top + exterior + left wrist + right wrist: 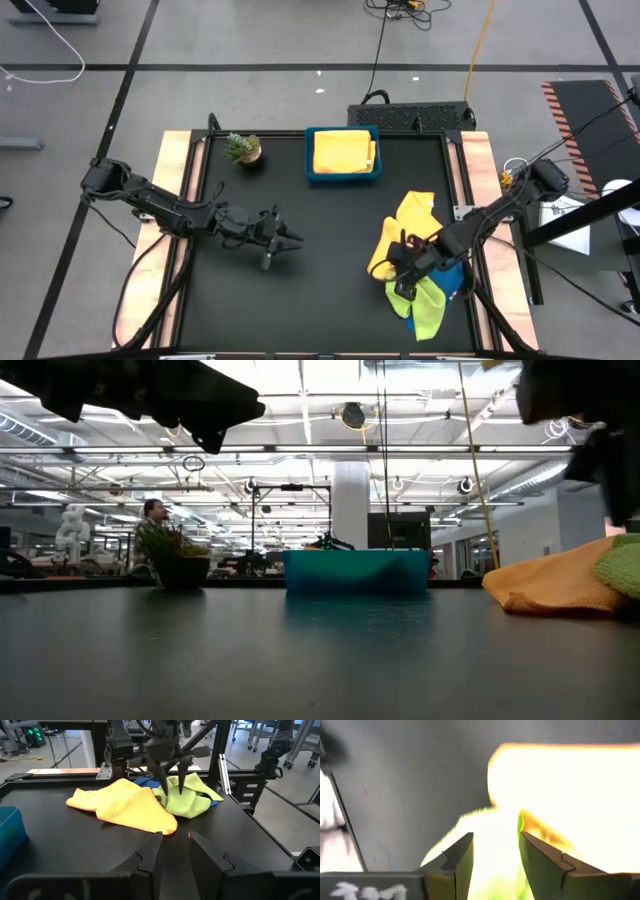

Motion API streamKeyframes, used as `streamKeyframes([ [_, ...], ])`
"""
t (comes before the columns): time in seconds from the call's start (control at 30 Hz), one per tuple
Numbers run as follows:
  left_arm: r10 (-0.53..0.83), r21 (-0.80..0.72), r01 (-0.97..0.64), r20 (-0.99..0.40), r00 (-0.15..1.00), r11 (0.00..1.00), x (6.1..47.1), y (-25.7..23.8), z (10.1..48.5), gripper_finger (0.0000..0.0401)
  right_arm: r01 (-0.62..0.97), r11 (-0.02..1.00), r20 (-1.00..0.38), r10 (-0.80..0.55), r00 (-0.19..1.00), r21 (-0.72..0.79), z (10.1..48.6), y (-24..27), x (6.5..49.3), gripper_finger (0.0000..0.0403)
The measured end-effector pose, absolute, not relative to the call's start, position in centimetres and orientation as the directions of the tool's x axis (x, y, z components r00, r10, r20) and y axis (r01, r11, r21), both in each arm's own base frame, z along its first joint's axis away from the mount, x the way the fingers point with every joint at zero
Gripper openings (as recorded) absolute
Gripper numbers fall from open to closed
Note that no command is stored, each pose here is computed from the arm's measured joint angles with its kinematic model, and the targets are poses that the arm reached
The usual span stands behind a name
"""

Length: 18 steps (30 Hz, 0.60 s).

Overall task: Fold microfiber towels
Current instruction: Fold the green microfiber cloth

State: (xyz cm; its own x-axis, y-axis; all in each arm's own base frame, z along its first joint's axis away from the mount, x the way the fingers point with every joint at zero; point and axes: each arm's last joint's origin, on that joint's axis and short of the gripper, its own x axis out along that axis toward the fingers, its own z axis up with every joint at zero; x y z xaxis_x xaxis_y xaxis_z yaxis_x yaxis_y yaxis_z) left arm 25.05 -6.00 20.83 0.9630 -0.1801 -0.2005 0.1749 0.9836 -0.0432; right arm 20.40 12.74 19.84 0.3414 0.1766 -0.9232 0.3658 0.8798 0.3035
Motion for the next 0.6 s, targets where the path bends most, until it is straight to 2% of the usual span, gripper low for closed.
streamKeyframes([
  [0.17,-0.161,-0.041,0.156,-0.196,0.967,0.987,25.1,-5.8,20.9,0.0093,0.403,0.858,-0.936,0.215,0.278,0.317,19.5,13.2,20.0,0.0148],
  [0.6,-0.125,-0.035,0.12,-0.196,0.973,0.992,25.1,-5.7,20.9,0.0093,0.514,0.822,-0.966,0.164,0.199,0.245,18.5,12.7,18.8,0.0148],
])
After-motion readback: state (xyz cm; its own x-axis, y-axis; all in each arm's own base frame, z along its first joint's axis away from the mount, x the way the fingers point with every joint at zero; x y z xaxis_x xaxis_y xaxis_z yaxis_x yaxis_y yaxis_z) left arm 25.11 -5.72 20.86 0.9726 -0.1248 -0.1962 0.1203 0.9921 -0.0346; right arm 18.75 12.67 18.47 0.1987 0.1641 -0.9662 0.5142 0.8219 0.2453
